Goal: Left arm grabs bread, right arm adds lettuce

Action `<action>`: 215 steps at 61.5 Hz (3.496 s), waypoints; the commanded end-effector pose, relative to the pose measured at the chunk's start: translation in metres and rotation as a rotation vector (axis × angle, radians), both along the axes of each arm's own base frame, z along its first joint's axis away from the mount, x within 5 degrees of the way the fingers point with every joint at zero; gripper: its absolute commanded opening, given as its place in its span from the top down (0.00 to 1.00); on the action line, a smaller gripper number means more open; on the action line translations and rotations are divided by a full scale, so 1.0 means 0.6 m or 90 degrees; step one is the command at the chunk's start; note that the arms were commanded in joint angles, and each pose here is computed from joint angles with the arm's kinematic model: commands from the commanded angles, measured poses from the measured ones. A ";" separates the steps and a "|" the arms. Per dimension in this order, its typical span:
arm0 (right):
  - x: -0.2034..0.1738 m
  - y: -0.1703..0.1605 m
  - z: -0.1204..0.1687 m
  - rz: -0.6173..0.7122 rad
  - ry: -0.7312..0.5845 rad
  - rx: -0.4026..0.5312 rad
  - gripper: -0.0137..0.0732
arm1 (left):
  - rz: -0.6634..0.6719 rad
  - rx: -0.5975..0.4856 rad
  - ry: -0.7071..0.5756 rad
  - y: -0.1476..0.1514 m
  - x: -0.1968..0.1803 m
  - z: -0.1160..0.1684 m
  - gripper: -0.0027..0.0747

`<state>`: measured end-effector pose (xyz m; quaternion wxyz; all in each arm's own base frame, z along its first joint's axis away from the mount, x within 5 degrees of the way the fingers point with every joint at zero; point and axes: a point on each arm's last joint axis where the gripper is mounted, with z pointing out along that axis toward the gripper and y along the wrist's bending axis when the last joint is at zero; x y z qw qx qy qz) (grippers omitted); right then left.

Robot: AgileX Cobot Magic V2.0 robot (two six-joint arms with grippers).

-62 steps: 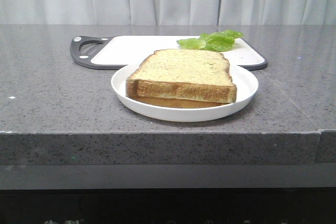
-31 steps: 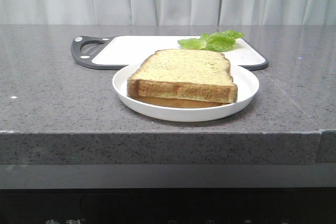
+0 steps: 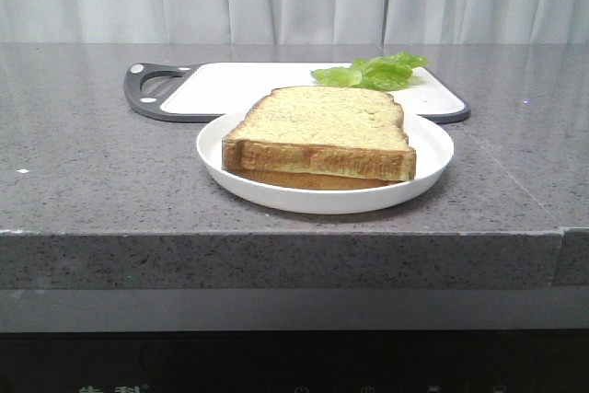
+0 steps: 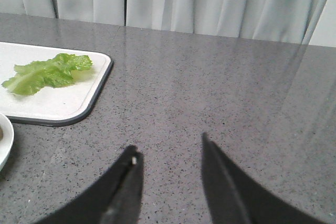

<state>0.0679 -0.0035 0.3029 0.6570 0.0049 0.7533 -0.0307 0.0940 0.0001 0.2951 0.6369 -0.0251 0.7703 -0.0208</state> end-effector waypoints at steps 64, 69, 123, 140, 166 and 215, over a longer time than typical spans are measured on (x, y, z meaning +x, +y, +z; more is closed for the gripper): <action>0.004 -0.001 0.023 -0.003 -0.056 -0.011 0.20 | -0.452 -0.063 0.301 -0.314 0.239 0.063 0.44; 0.004 -0.001 0.023 -0.003 -0.056 -0.011 0.20 | -0.454 -0.064 0.326 -0.329 0.257 0.053 0.43; 0.004 -0.001 0.023 -0.003 -0.055 -0.011 0.20 | -0.475 -0.050 0.482 -0.391 0.321 -0.018 0.79; 0.004 -0.001 0.023 -0.003 -0.056 -0.011 0.20 | -0.478 -0.051 0.478 -0.389 0.318 -0.011 0.99; 0.004 -0.001 0.023 -0.003 -0.057 -0.011 0.20 | -0.449 -0.101 0.366 -0.299 0.274 0.098 0.99; 0.004 -0.001 0.023 -0.003 -0.057 -0.011 0.20 | -0.133 -0.155 0.230 -0.046 0.137 0.089 0.99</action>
